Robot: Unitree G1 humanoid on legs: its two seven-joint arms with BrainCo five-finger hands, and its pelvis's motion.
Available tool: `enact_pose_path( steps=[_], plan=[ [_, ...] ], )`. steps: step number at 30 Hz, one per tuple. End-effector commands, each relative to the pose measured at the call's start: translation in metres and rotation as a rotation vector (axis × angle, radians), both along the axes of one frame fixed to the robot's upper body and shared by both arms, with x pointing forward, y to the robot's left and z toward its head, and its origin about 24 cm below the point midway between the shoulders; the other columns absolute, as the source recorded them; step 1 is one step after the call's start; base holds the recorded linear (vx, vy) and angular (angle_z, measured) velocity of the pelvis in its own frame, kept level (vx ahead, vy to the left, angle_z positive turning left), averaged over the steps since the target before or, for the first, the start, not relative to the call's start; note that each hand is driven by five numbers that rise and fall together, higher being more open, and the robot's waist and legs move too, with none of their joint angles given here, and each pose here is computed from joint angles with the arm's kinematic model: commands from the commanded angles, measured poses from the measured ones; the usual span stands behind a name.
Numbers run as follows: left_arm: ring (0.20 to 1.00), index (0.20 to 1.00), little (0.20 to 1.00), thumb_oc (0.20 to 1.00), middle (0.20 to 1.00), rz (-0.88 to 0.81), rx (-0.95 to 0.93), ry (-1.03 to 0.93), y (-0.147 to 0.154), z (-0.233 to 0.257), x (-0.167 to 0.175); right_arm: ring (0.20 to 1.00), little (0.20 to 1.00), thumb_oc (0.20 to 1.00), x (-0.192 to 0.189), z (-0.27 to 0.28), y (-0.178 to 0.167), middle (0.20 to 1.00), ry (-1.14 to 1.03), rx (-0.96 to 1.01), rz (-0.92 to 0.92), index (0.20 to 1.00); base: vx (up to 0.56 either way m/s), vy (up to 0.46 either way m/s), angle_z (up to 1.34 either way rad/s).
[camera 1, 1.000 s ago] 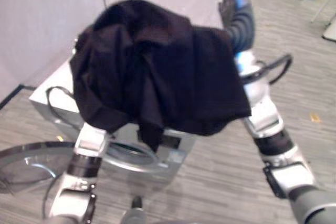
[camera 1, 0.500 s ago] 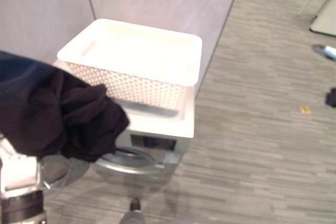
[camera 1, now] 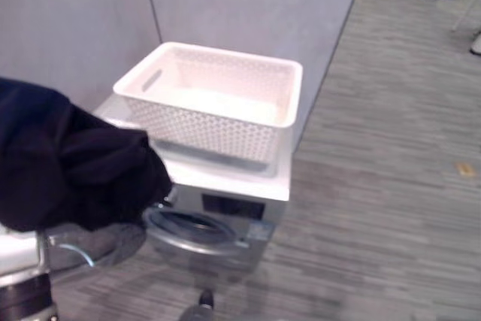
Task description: Grab the laundry basket,head to the washer,open it,put in the laundry and shut it.
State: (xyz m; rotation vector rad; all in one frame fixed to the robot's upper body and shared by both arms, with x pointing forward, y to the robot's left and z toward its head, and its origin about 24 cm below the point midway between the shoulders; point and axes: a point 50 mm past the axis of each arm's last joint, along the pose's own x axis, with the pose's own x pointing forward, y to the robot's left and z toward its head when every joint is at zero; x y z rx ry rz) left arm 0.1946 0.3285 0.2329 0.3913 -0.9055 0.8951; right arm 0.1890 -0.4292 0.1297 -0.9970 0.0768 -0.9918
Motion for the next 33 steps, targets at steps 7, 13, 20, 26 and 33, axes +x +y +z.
enact_pose_path(
  steps=[7,13,20,26,33],
  plan=[
    [0.2,0.2,0.2,0.2,0.2,-0.177,0.0,-0.035,-0.026,0.005,0.028,1.0,1.0,1.0,-0.01,-0.105,0.034,1.0,0.183,0.299,-0.01,1.0,-0.13,-0.096,0.15],
    [0.2,0.2,0.2,0.2,0.2,-0.359,-0.07,0.018,-0.056,-0.011,0.052,1.0,1.0,1.0,0.012,-0.131,0.063,1.0,0.253,0.43,0.126,1.0,-0.24,-0.105,0.08],
    [0.2,0.2,0.2,0.2,0.2,-0.481,-0.112,0.08,-0.07,-0.028,0.059,1.0,1.0,1.0,0.014,-0.155,0.086,1.0,0.377,0.476,0.235,1.0,-0.1,-0.001,-0.14],
    [0.2,0.2,0.2,0.2,0.2,-0.599,-0.187,0.134,-0.085,-0.046,0.064,1.0,1.0,1.0,-0.026,-0.201,0.093,1.0,0.52,0.658,0.143,1.0,0.01,0.19,0.08],
    [0.2,0.2,0.2,0.2,0.2,-0.679,-0.253,0.195,-0.097,-0.063,0.069,1.0,1.0,1.0,-0.058,-0.223,0.101,1.0,0.6,0.76,0.101,1.0,0.02,0.129,0.26]
  ],
)
